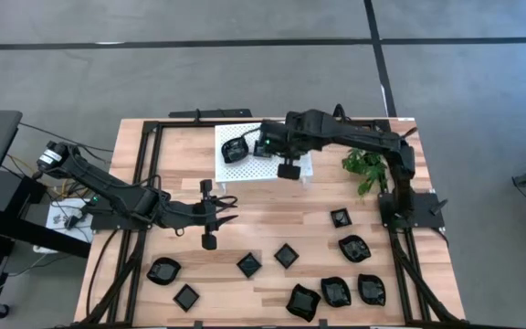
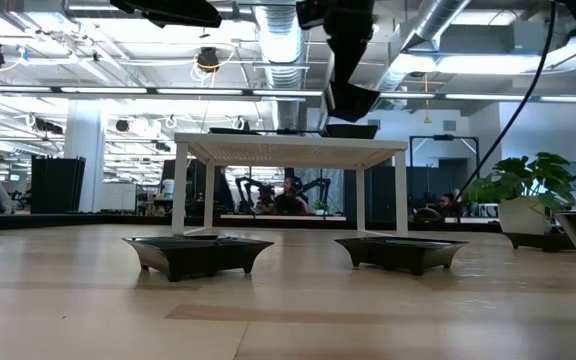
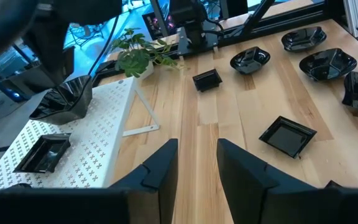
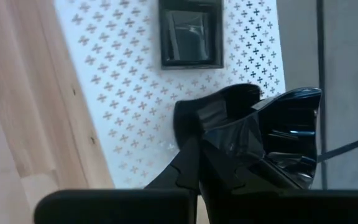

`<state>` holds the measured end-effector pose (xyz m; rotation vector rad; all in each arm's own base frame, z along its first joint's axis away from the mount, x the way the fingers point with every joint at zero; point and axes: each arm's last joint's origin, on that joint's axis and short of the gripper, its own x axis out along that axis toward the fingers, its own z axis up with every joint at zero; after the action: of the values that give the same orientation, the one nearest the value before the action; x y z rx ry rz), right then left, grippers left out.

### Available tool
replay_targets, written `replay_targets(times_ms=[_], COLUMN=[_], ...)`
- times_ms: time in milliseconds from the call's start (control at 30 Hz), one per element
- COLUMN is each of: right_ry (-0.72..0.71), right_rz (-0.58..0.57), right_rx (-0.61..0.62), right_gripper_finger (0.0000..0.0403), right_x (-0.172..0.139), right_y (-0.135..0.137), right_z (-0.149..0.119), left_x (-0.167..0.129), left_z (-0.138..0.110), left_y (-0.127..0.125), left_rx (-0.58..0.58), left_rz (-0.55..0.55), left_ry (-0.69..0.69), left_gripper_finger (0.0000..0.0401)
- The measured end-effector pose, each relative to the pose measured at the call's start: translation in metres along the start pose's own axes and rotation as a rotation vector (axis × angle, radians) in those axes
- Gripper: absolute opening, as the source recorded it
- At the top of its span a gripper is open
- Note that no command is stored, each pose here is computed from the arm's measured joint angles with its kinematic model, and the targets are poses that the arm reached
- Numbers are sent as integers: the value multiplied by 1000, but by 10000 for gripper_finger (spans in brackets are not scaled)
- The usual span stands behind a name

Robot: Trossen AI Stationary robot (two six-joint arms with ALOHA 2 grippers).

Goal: Pick & Place Mini shaped plates
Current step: Stack the distorted square plate on top of the distorted square plate on the shelf

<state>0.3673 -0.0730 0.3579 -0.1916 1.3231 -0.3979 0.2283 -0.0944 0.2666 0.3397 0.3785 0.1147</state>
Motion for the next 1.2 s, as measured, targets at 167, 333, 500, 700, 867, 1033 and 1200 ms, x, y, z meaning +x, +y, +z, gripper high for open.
replay_targets(times_ms=[167,333,500,700,867,1033,1200], right_ry=[-6,-4,10,20,61,107,95], right_rz=[52,69,78,83,85,87,68], right_rx=[33,84,77,47,37,27,27], right_gripper_finger=[3,3,3,3,3,6,23], right_x=[3,4,12,22,29,39,37], right_y=[-8,-8,-6,-2,-2,-2,-2], right_z=[0,0,2,8,7,7,8], left_x=[0,0,0,0,0,0,0], left_z=[0,0,0,0,0,0,0], left_y=[0,0,0,0,0,0,0], left_rx=[0,0,-2,-3,-3,-3,-3], left_rz=[0,1,0,0,0,1,0], left_ry=[0,0,0,0,0,0,0], left_gripper_finger=[113,113,113,113,113,113,113])
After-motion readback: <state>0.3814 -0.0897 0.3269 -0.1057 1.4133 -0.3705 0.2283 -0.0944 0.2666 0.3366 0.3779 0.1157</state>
